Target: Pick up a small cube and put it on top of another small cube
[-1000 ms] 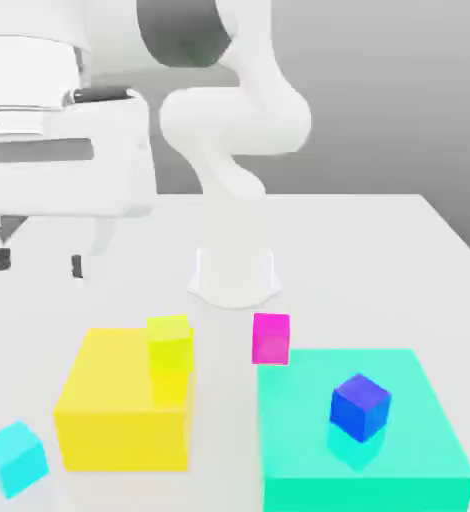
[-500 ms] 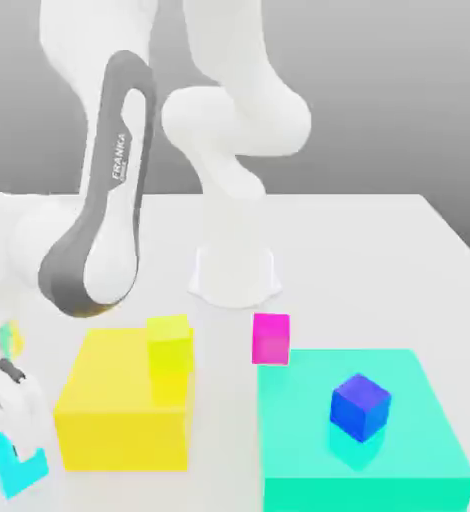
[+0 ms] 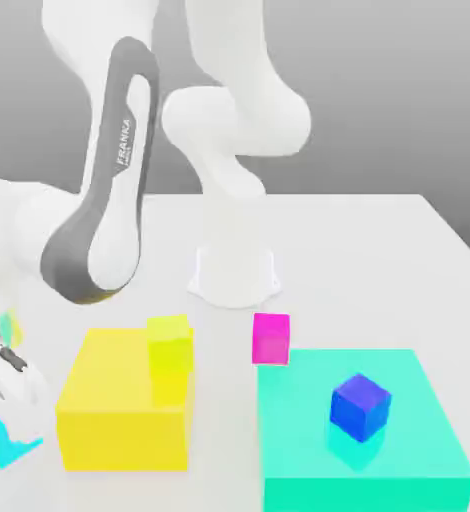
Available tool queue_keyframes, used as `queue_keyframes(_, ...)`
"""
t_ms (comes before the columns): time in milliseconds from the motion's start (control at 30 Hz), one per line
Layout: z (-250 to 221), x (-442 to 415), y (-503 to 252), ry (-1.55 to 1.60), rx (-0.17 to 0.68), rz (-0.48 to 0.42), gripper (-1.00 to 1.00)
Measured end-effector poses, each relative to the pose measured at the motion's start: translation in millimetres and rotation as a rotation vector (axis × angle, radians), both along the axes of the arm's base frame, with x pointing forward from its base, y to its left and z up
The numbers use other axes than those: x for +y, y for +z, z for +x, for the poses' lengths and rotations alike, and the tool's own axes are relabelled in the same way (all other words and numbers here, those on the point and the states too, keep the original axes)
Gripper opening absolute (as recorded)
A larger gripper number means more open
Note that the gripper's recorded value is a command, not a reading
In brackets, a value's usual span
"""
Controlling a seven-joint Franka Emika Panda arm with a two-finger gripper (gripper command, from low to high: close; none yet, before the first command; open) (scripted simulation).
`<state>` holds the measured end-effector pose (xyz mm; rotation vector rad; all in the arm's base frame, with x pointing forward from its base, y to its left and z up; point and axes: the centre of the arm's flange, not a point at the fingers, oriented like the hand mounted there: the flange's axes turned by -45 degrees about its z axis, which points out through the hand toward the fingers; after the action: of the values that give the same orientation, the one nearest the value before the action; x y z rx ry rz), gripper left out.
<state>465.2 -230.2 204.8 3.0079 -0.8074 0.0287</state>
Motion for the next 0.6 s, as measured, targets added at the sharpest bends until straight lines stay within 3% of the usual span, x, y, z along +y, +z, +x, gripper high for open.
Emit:
queue_keyframes(233, 31.1, 174.0, 55.8, 0.541, -0.003, 0.047, -1.00)
queue_keyframes(400, -7.2, 356.3, 113.6, 1.081, 0.015, 0.036, -1.00)
queue_keyframes(533, -20.0, 373.6, 87.1, 1.155, 0.027, 0.025, -1.00)
queue_keyframes(567, -20.6, 372.9, 76.0, 1.155, 0.027, 0.024, 1.00)
queue_keyframes(600, -20.4, 372.3, 76.0, 1.153, 0.027, 0.024, 1.00)
